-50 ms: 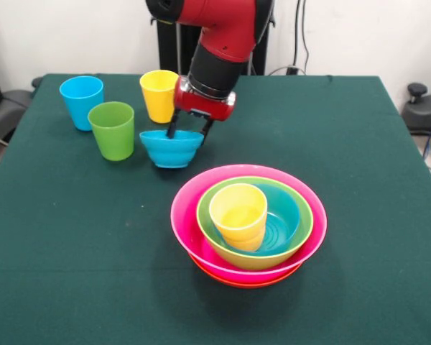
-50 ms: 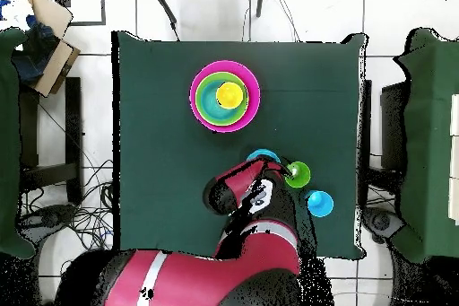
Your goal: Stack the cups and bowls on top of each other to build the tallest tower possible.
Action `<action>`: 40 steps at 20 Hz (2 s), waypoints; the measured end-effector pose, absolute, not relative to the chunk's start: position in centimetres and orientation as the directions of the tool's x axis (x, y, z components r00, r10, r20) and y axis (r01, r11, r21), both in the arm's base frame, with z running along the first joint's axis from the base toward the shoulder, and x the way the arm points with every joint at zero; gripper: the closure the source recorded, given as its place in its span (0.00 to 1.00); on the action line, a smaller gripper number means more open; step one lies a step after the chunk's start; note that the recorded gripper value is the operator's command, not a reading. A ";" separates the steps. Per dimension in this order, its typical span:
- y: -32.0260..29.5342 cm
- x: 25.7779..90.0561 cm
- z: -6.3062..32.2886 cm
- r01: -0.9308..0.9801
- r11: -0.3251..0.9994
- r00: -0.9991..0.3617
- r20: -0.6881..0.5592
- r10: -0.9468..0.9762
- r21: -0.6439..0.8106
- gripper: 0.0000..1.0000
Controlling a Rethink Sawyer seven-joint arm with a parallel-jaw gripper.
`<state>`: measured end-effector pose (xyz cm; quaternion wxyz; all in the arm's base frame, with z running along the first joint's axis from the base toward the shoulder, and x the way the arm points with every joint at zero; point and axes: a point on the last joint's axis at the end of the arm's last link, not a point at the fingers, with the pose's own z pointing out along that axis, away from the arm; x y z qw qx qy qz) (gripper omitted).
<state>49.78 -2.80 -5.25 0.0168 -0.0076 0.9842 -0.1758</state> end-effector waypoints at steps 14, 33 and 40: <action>-4.6 49.3 -5.0 0.005 0.930 -1.000 -0.029 -0.006 -0.368 0.00; -1.9 55.8 -1.9 0.111 0.970 -0.983 -0.169 0.075 -0.218 0.00; -0.6 55.6 -3.0 0.096 0.975 -0.986 -0.154 0.066 -0.199 0.00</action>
